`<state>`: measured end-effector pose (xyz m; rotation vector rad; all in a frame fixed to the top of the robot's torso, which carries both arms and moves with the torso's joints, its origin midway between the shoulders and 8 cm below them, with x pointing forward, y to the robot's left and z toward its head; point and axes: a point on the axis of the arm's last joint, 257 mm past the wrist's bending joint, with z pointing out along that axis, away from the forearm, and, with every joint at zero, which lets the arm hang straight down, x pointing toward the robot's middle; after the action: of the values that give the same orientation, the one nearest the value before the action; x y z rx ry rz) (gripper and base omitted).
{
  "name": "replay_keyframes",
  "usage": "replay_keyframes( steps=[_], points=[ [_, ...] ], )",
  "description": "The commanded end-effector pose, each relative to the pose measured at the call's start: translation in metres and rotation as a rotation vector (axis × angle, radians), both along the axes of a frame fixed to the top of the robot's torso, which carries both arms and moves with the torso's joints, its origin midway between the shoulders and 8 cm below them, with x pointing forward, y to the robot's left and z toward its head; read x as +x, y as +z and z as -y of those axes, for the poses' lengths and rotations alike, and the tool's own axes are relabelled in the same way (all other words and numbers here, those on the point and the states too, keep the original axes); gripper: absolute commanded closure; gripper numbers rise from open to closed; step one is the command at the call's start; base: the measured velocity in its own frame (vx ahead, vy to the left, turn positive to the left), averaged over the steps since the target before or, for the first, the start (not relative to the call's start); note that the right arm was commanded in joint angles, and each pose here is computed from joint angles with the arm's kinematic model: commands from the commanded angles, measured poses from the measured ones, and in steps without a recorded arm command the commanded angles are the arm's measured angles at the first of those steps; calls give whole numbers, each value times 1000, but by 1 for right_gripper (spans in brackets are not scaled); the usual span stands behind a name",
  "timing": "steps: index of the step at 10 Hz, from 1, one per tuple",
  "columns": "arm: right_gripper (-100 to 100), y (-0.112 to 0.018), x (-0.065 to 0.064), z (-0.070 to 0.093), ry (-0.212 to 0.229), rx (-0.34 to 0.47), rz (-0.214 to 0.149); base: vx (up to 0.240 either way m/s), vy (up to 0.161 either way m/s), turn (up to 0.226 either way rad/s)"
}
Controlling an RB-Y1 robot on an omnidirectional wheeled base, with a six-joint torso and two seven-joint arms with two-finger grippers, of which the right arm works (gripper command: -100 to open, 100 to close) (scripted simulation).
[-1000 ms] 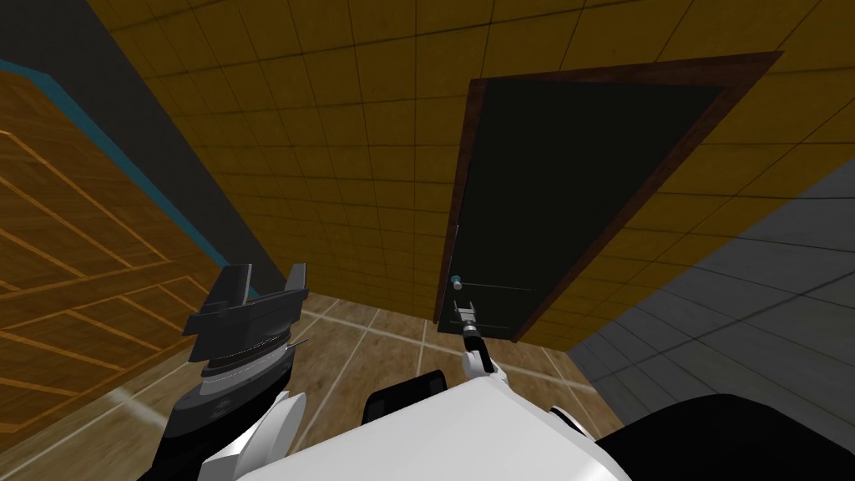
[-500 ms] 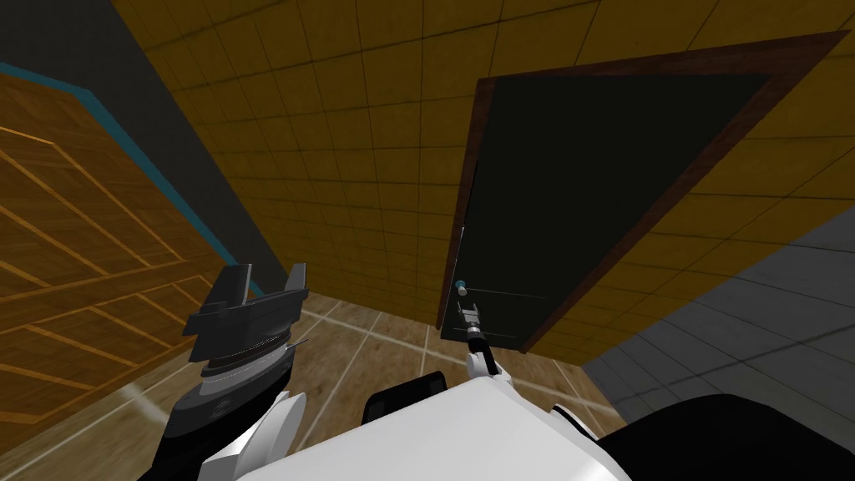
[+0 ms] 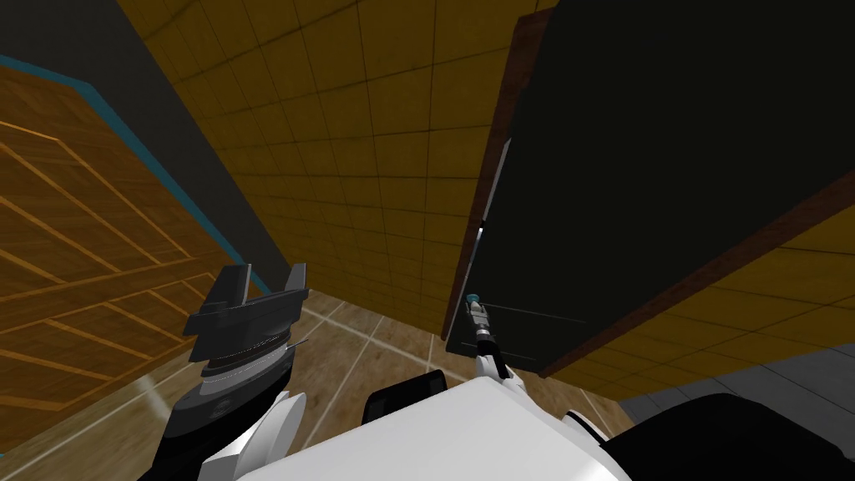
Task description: Pull the door open
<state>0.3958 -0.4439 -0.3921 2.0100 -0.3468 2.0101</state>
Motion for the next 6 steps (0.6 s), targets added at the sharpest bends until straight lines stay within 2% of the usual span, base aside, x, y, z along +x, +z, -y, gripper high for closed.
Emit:
replay_keyframes(
  steps=[1, 2, 6],
  points=[
    [-100, 0, 0, 0, 0, 0, 0, 89, -11, 17],
    [100, 0, 0, 0, 0, 0, 0, -12, -5, -39],
    [100, 0, 0, 0, 0, 0, 0, -22, 0, 4]
  ],
)
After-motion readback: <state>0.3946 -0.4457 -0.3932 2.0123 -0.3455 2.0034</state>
